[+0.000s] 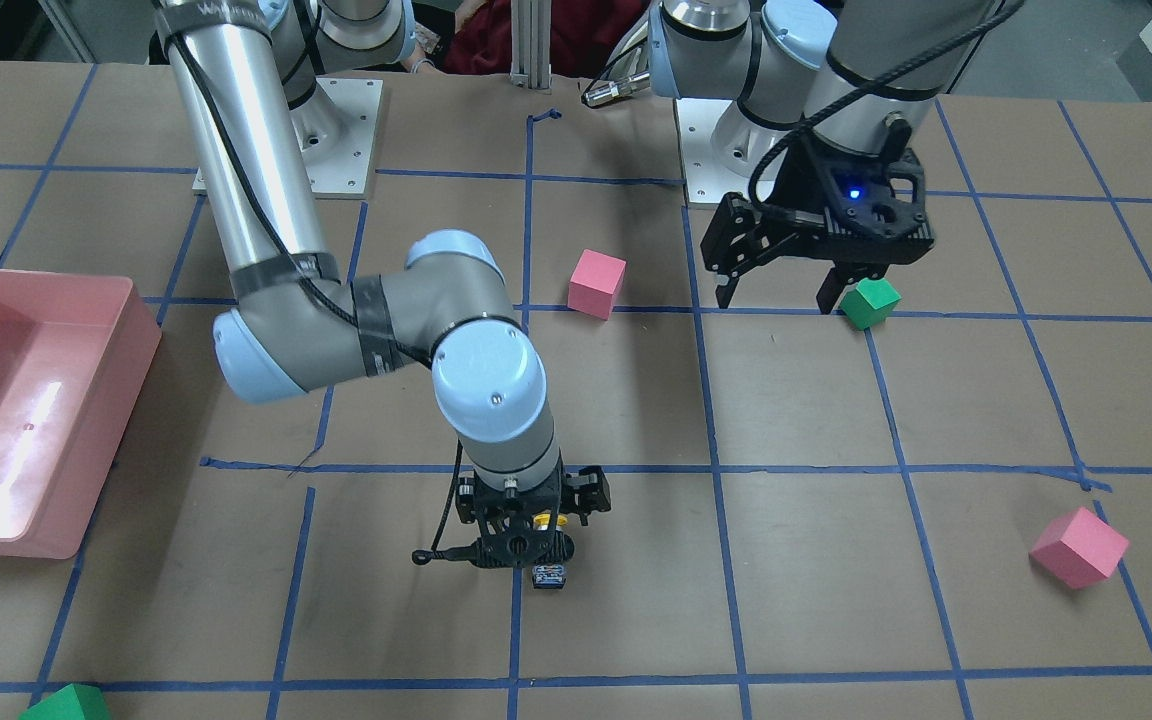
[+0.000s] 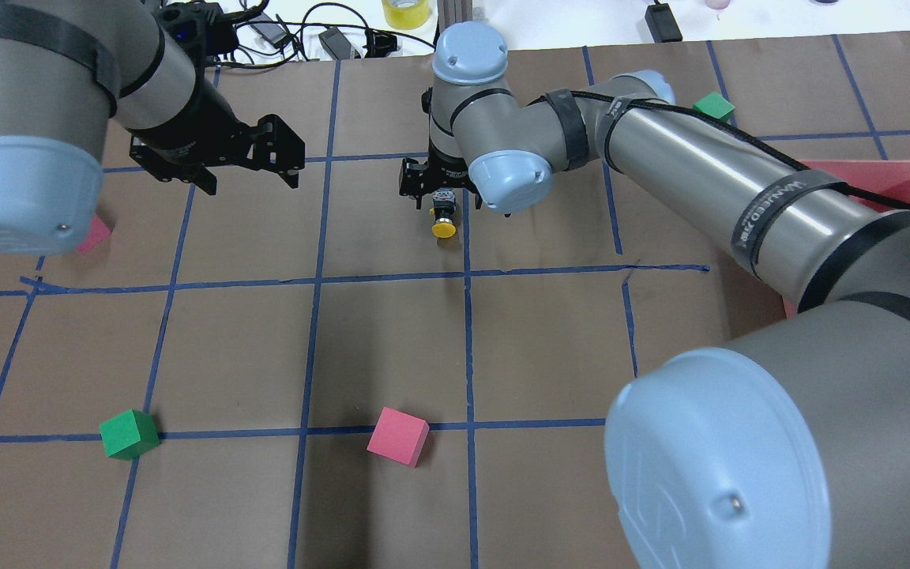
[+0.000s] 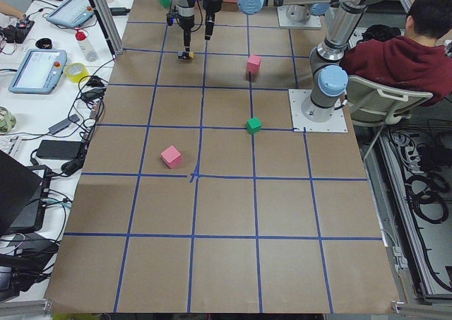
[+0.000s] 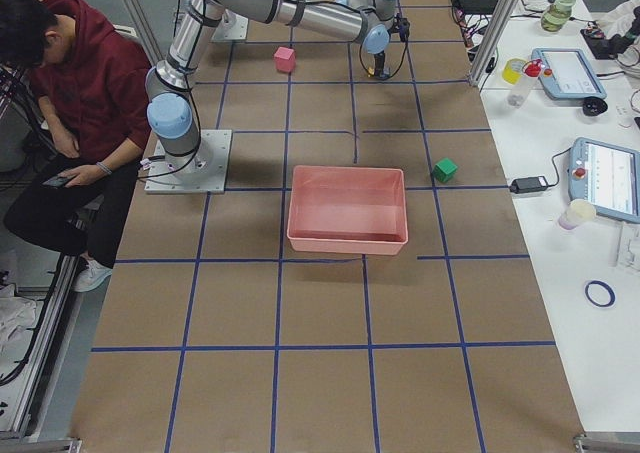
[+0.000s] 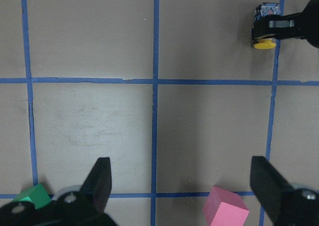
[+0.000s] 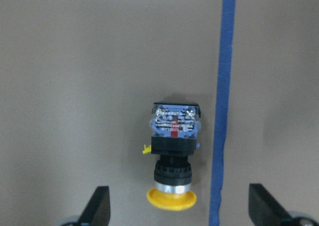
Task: Align button upright
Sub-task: 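Set the button down on the table center and open the right gripper, then move the left gripper to the button while the right arm withdraws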
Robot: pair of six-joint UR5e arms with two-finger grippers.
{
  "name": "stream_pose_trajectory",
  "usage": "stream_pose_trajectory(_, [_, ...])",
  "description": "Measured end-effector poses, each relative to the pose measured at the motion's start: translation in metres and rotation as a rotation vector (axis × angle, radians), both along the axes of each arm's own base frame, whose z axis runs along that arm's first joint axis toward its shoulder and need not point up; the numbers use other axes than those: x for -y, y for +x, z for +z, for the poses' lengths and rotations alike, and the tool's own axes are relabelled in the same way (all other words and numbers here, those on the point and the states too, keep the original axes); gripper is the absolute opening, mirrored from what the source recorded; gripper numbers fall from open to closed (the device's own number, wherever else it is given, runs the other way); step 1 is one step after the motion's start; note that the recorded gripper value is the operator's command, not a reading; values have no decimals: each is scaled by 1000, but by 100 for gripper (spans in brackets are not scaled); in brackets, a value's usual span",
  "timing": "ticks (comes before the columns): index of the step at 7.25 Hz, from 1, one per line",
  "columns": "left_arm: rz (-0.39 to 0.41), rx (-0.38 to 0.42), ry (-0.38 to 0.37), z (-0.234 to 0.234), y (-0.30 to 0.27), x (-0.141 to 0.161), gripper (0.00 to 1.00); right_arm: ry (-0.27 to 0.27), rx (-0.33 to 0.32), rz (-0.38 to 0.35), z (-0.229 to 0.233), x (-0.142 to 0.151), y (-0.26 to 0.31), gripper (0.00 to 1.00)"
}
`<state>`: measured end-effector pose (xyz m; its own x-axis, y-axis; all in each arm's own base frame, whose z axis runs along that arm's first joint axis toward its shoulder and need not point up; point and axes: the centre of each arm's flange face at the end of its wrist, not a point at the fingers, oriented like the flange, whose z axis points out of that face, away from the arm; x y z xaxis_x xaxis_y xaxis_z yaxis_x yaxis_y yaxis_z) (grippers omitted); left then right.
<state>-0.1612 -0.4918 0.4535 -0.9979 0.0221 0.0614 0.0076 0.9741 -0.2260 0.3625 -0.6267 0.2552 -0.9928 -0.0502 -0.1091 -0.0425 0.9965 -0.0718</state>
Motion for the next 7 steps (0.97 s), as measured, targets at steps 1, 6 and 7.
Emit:
stream_pose_trajectory(1, [-29, -1, -67, -21, -14, -3, 98, -12, -51, 7, 22, -4, -17, 100])
stream_pose_trajectory(6, [-79, -44, -268, -156, -61, -6, 100, 86, -129, -27, 176, -49, -217, 100])
stream_pose_trajectory(7, [-63, -62, -300, -180, -74, 1, 100, 100, -128, -26, 201, -66, -235, 100])
